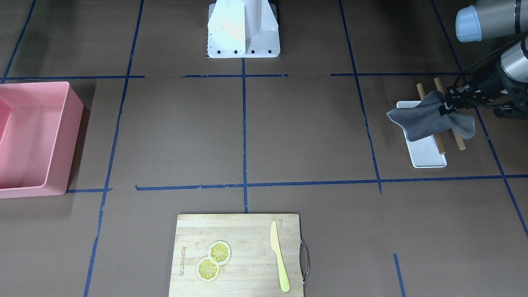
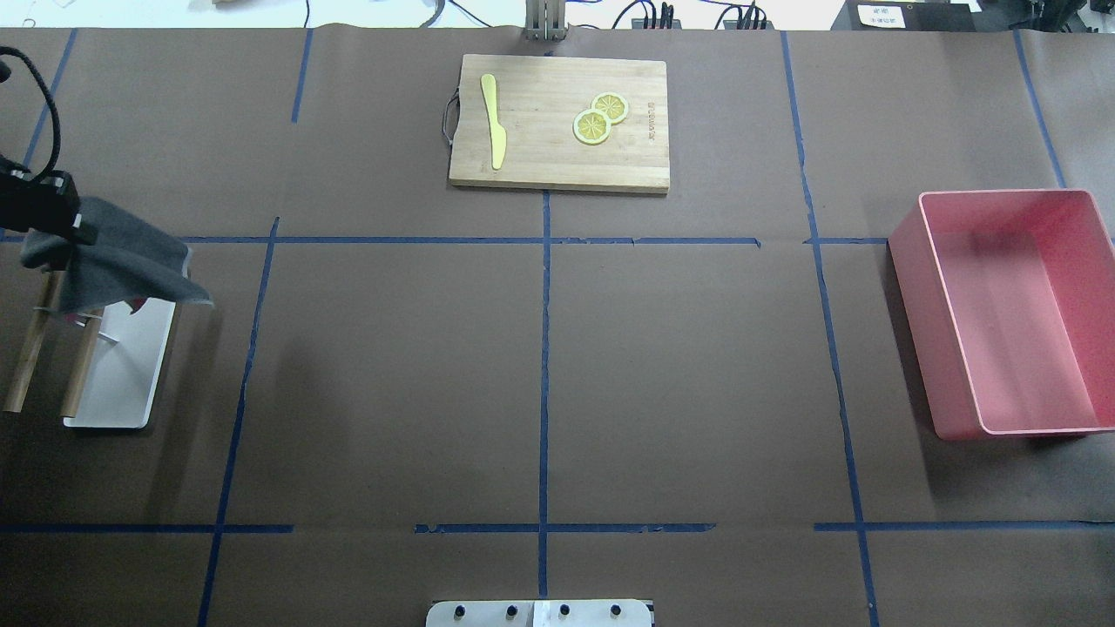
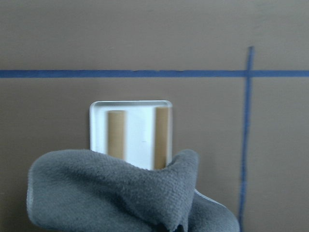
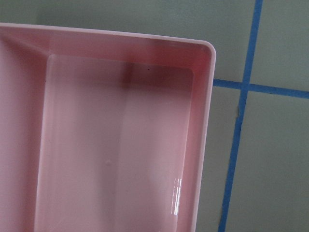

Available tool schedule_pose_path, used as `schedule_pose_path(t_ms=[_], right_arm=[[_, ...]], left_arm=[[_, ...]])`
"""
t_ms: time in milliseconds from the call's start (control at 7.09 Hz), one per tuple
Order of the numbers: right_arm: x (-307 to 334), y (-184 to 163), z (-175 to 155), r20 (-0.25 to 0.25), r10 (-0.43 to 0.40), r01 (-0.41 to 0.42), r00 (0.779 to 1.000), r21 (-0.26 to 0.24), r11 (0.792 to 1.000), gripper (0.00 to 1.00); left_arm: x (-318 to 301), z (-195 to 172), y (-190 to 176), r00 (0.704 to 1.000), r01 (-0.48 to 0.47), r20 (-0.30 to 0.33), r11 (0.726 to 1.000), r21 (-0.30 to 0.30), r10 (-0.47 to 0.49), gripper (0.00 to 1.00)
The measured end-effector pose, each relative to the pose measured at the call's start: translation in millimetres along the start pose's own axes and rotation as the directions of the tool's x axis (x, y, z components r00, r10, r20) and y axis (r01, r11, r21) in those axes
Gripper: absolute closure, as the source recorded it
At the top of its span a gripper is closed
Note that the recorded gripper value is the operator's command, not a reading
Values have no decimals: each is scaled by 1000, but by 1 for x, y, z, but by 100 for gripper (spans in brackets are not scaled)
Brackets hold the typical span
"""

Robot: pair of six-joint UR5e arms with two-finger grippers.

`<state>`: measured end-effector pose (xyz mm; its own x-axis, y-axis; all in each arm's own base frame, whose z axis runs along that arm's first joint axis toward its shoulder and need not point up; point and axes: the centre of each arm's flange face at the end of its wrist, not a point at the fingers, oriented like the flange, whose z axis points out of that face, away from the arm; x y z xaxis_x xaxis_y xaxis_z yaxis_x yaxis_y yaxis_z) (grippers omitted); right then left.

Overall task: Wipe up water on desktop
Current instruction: 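Lift the grey cloth toward table center while the right gripper approaches it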

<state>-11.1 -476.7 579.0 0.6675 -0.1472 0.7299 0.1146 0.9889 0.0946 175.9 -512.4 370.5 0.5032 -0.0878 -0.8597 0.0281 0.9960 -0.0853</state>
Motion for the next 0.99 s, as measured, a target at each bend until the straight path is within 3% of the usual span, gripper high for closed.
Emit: schedule_pose_path(t_ms=[282, 564, 987], right_arm=[[-38, -9, 15, 23, -25, 24, 999, 50, 998, 0], [-90, -14, 29, 82, -73, 63, 994, 128, 990, 0], [-213, -26, 40, 206, -88, 51, 975, 180, 982, 1]], left_arm=[[136, 60, 23, 999, 46, -13, 997, -55, -46, 100], [251, 120, 42, 995, 103, 7, 994, -40, -103, 100], [335, 144, 25, 971, 232, -48, 973, -25, -233, 100]])
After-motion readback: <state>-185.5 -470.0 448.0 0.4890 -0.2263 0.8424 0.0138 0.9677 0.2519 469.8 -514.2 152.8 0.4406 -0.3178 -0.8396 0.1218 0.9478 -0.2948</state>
